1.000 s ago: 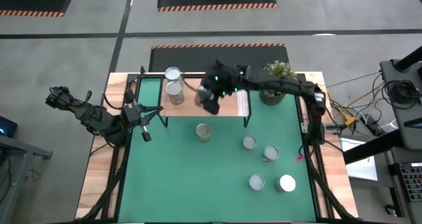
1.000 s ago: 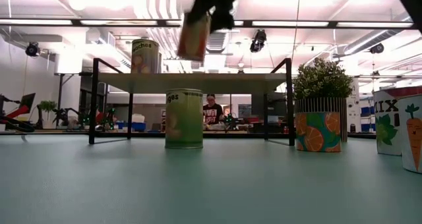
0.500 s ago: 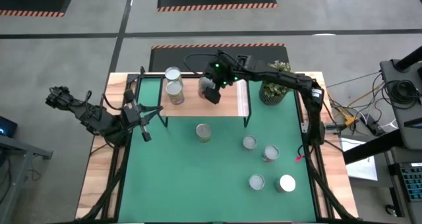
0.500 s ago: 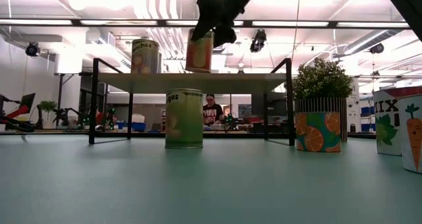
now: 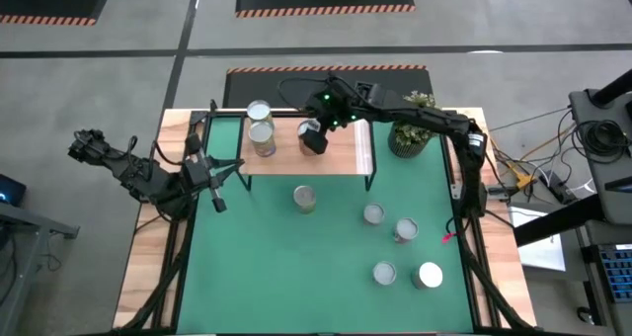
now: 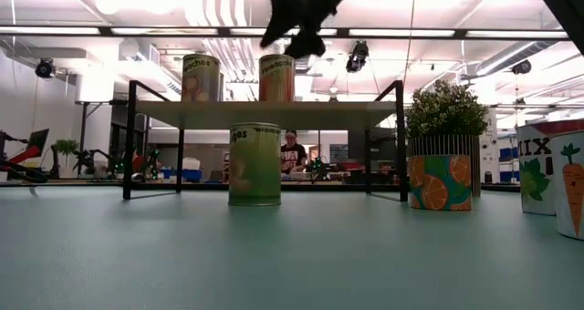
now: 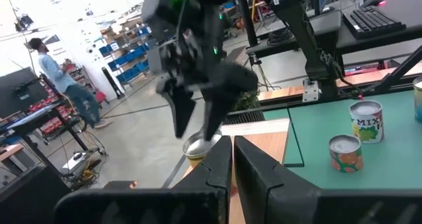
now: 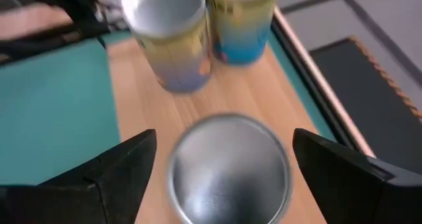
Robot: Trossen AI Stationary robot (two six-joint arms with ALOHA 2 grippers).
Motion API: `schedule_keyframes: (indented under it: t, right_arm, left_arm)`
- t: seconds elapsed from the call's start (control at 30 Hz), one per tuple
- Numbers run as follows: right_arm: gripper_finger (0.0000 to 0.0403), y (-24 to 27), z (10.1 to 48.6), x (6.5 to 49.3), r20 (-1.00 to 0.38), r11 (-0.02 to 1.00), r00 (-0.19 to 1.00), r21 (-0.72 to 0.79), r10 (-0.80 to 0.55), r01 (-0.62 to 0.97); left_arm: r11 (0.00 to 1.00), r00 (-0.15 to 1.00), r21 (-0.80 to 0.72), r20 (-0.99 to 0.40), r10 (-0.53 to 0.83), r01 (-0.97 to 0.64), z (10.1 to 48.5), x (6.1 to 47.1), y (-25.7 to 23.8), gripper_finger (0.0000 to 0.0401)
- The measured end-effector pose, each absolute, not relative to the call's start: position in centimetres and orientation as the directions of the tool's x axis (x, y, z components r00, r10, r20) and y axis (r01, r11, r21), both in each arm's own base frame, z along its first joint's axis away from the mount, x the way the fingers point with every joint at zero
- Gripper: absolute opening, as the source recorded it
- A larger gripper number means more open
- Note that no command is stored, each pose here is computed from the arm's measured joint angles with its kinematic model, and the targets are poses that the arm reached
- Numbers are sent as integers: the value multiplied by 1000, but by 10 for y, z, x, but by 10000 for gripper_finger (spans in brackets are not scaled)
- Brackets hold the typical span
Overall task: Pick and place cans onto a shelf
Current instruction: Put the canned pineapple on the shelf
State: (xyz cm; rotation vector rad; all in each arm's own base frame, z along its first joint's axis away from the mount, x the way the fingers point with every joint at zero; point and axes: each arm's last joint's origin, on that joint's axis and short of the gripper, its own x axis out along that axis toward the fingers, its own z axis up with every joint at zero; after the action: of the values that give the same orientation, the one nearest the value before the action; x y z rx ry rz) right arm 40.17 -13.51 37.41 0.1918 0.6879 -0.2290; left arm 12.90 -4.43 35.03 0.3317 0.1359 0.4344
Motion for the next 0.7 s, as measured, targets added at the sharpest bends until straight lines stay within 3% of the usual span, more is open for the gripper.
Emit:
schedule_keyframes:
  t: [0.1,0.2,0.57,0.7]
  right_arm:
    - [330,-133,386,397,-642,958,753,98,-146,269]
    - [293,-131,387,394,-669,968,730,62,-141,244]
    - [24,-130,364,401,-710,979,689,-2,-146,206]
    - [14,-131,356,406,-690,978,708,-5,-153,207]
  left_arm:
    - [854,899,343,-59,434,-390,350,129,-44,0]
    - [855,899,343,-59,434,-390,350,129,-44,0]
    - [854,899,345,-60,434,-389,350,130,-45,0]
    - [854,899,345,-60,434,-389,350,130,-45,0]
